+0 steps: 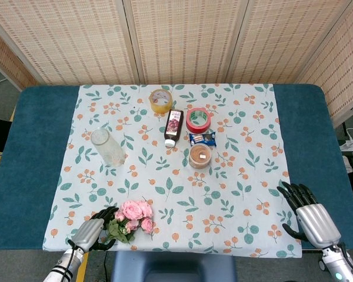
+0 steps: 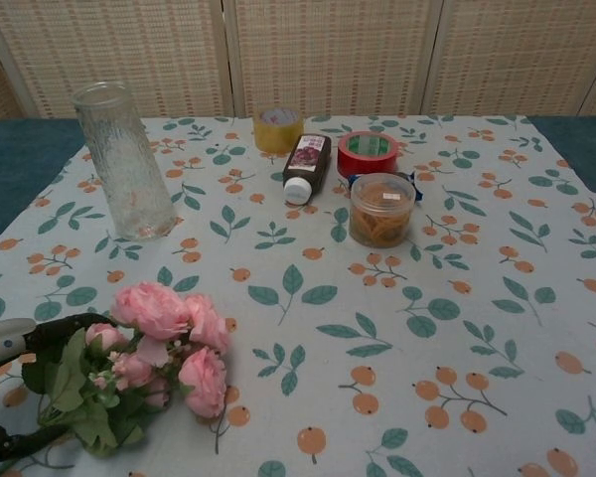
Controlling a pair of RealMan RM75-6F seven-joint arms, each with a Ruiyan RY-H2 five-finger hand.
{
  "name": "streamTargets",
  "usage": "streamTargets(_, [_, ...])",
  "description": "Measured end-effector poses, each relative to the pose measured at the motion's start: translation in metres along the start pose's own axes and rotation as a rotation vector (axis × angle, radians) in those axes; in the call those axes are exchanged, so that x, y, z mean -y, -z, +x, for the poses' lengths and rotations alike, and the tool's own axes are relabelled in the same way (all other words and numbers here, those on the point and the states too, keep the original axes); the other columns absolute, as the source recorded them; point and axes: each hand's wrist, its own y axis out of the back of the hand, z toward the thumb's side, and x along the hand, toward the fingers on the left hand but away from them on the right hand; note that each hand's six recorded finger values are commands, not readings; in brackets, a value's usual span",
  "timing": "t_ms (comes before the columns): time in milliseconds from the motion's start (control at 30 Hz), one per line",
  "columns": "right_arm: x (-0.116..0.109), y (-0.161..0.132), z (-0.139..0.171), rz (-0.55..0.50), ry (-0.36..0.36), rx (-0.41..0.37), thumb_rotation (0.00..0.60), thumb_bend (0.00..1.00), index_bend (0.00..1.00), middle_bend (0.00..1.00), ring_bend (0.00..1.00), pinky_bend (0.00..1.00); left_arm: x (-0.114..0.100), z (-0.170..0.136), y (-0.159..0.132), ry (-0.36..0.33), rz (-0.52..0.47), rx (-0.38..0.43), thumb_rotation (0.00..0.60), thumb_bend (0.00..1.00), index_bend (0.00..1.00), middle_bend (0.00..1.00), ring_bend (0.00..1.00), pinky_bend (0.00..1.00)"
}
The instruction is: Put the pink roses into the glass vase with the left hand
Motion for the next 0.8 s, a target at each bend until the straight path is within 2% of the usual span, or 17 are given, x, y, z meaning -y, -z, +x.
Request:
streamTargets(233, [0.001, 0.001, -0.002, 0.003, -0.002, 0.009, 0.6, 0.18, 0.0, 0.0, 0.0, 0.0, 0.005, 0.015, -0.003, 0.013, -0.003, -0.005, 0.6, 0.36, 0.01, 0.0, 0.0, 0.11])
streamTargets(400, [0.002, 0.001, -0.002, 0.006, -0.008, 0.01, 0.6, 0.18, 0.0, 0.0, 0.0, 0.0, 0.005, 0.024, -0.005, 0.013, 0.012, 0.005, 0.6, 0.36, 0.09, 0.01, 0.0, 0.1])
streamTargets(533, [0.003, 0.002, -0.003, 0.006, -0.011, 0.013, 0.6, 0.18, 0.0, 0.0, 0.0, 0.0, 0.003, 0.033, -0.005, -0.006, 0.026, 0.005, 0.6, 0.36, 0.19, 0.14, 0.02, 0.09])
streamTargets(700, [0.002, 0.003, -0.004, 0.002, -0.011, 0.017, 0.6, 0.18, 0.0, 0.0, 0.0, 0.0, 0.006, 0.038, -0.006, 0.0, 0.021, 0.013, 0.6, 0.37, 0.3, 0.27, 0.14, 0.1])
streamTargets(800, [0.002, 0.004, -0.004, 0.001, -0.011, 0.019, 0.6, 0.18, 0.0, 0.0, 0.0, 0.0, 0.008, 0.04, -0.009, -0.005, 0.018, 0.025, 0.6, 0.4, 0.37, 0.35, 0.2, 0.15])
